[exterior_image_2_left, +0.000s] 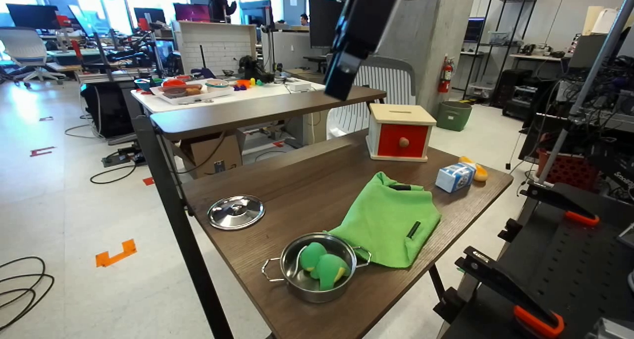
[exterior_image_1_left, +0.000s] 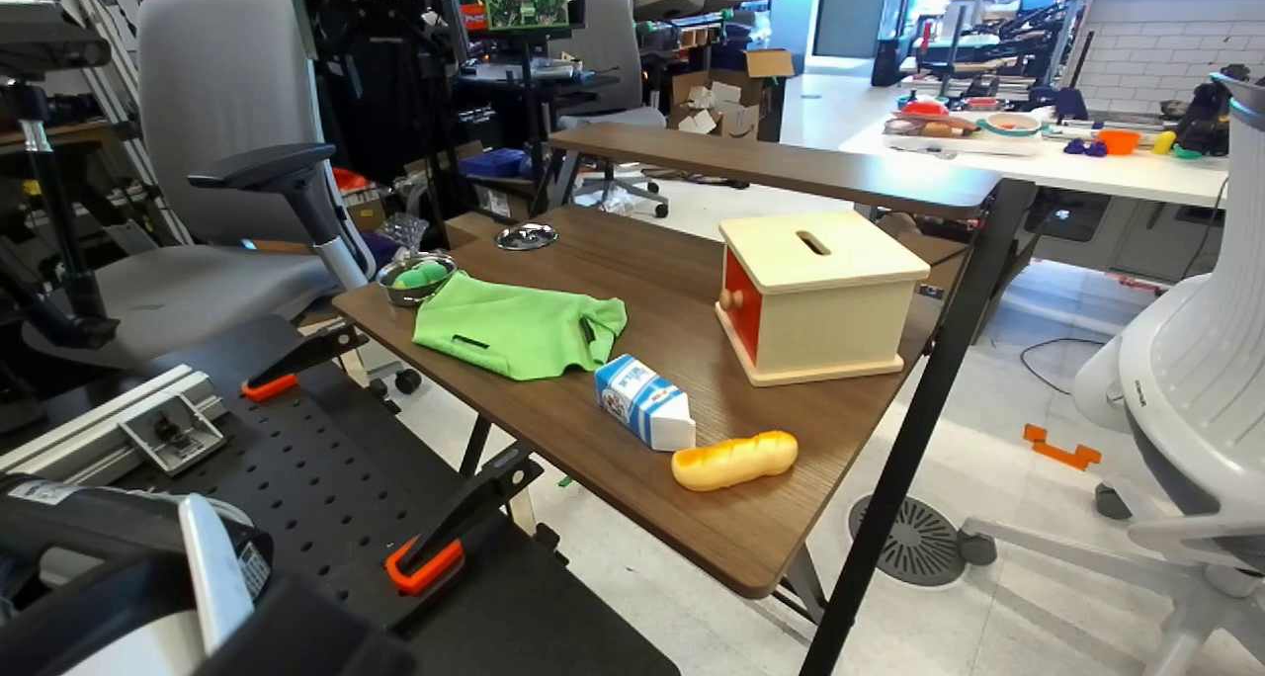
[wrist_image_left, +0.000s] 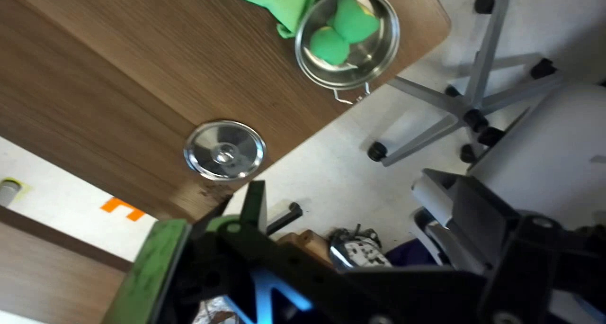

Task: Put the lid on the pot

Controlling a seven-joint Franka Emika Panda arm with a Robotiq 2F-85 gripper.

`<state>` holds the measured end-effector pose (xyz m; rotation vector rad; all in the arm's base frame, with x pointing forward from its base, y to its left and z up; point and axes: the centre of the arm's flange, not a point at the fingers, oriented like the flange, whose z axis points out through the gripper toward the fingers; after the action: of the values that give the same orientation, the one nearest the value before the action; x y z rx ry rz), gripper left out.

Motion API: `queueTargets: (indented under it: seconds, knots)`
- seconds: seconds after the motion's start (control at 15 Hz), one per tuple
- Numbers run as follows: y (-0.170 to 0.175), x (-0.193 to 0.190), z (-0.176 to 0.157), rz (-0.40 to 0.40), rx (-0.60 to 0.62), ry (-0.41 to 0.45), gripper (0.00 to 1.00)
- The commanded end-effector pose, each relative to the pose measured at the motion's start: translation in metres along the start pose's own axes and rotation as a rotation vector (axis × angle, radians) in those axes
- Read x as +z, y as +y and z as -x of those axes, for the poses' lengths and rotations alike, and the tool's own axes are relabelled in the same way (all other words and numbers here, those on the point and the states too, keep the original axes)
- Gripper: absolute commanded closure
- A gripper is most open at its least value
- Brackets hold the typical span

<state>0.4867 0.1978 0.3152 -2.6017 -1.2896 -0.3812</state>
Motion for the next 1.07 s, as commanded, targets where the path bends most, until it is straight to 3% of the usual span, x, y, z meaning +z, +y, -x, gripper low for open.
queueTargets:
  seconds: [0.0,0.2,0.6,1.0]
  knots:
    - [0.028,0.052,-0.043,-0.109,-0.011,-0.046,0.0]
    - [0.041,0.086,-0.056,-0.129,0.009,-0.127,0.0]
    - [0.062,0.128,-0.073,-0.037,0.055,-0.3,0.0]
    - [0.073,0.142,-0.097,0.082,0.103,-0.341,0.0]
